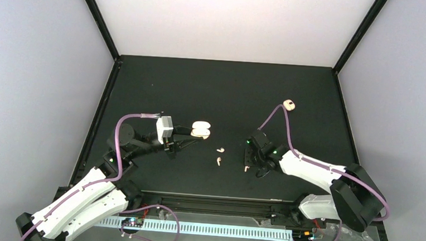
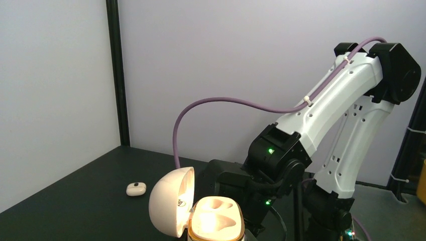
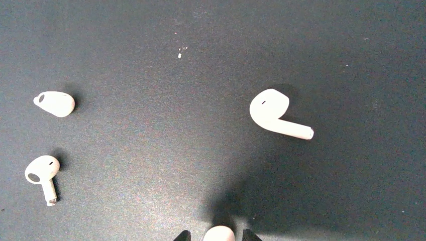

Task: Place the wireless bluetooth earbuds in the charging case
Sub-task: Pick up the earbud from the center of the board.

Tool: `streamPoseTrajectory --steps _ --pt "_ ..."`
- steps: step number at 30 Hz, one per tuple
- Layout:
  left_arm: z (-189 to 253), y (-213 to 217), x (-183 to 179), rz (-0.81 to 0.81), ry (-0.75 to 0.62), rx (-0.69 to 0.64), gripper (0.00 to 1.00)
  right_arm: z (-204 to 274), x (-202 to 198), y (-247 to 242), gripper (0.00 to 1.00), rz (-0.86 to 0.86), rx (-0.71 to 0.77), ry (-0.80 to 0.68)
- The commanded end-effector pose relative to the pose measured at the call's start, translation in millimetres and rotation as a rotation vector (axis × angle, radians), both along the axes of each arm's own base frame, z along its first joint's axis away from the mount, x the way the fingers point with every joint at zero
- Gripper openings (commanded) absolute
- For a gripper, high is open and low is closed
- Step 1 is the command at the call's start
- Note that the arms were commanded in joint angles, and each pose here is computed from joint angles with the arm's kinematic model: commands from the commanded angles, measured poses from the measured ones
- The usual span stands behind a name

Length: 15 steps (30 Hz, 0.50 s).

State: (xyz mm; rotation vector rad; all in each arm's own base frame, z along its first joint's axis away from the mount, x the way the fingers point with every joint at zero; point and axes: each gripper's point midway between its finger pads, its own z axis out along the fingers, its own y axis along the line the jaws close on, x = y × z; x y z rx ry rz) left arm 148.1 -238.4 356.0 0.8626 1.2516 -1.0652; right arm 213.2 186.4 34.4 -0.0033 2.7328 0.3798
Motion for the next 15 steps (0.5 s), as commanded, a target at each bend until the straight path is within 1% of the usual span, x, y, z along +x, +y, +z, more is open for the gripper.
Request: streamPoseTrajectory --steps 1,15 --pt "9 2 -3 0.005 -0.024 -0.026 0.02 2 7 0 0.26 0.0 -0.022 -0.017" --pt "10 2 -4 0.001 -0.026 -0.027 0.01 -8 1 -2 0.23 0.013 -0.065 0.006"
